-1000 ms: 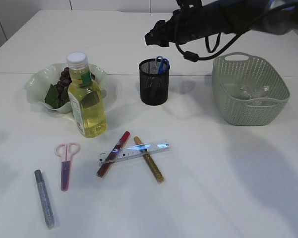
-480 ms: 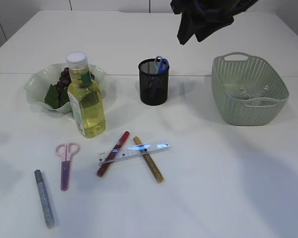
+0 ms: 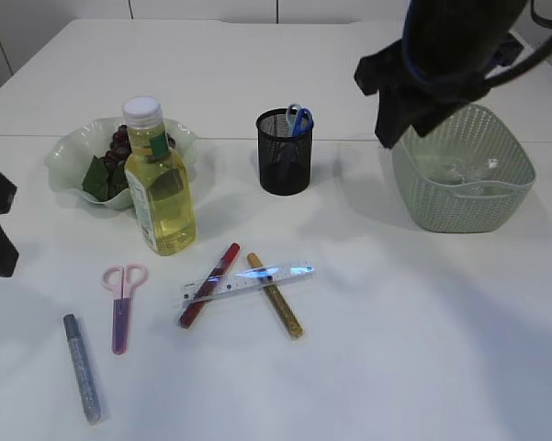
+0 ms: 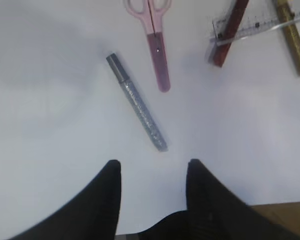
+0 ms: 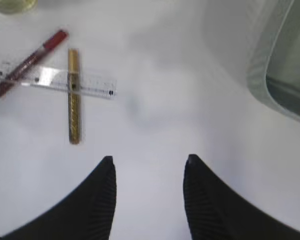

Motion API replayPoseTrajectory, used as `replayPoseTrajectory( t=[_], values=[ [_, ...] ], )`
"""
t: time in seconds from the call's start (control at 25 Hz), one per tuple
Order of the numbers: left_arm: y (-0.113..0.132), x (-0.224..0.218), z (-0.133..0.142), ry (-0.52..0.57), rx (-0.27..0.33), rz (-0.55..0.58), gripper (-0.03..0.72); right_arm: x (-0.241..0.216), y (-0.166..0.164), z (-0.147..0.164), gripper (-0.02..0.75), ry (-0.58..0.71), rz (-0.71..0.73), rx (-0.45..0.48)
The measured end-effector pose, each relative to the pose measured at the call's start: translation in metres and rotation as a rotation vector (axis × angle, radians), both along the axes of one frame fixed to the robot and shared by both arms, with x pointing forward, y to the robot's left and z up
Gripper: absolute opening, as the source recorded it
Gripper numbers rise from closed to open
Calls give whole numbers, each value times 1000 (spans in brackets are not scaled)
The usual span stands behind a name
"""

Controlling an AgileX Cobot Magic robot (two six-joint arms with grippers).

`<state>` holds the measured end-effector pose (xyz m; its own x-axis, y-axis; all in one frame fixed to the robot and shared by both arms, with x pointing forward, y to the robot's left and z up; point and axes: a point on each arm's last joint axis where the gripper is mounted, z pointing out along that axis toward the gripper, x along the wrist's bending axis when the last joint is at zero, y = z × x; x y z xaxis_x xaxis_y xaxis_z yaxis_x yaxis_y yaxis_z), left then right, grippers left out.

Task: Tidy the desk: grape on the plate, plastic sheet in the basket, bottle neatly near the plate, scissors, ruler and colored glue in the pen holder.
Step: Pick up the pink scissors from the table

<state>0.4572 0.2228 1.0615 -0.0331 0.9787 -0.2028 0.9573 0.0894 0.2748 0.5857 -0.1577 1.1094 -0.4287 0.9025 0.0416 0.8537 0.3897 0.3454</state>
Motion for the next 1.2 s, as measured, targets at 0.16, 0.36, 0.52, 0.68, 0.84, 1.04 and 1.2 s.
replayPoseTrajectory(
  t=[0.16, 0.36, 0.52, 0.68, 0.84, 1.04, 1.2],
  values=[
    [-9, 10, -11, 19, -11, 80, 317, -18, -8, -16, 361, 64, -3, -37],
    [-21, 29, -32, 97, 8, 132, 317, -28, -12, -36, 360, 136, -3, -68],
    [-39, 54, -40, 110, 35, 139, 317, -30, -13, -44, 360, 162, -3, -78],
    [-52, 80, -54, 137, 41, 172, 317, -30, -13, -45, 360, 162, -3, -78],
    [-57, 91, -74, 185, 65, 185, 317, -30, -13, -44, 360, 158, -3, -77],
    [-58, 98, -91, 219, 93, 205, 340, -31, -13, -44, 359, 158, -3, -77],
    [-58, 103, -100, 206, 106, 215, 368, -31, -13, -44, 360, 158, -3, -77]
  ],
)
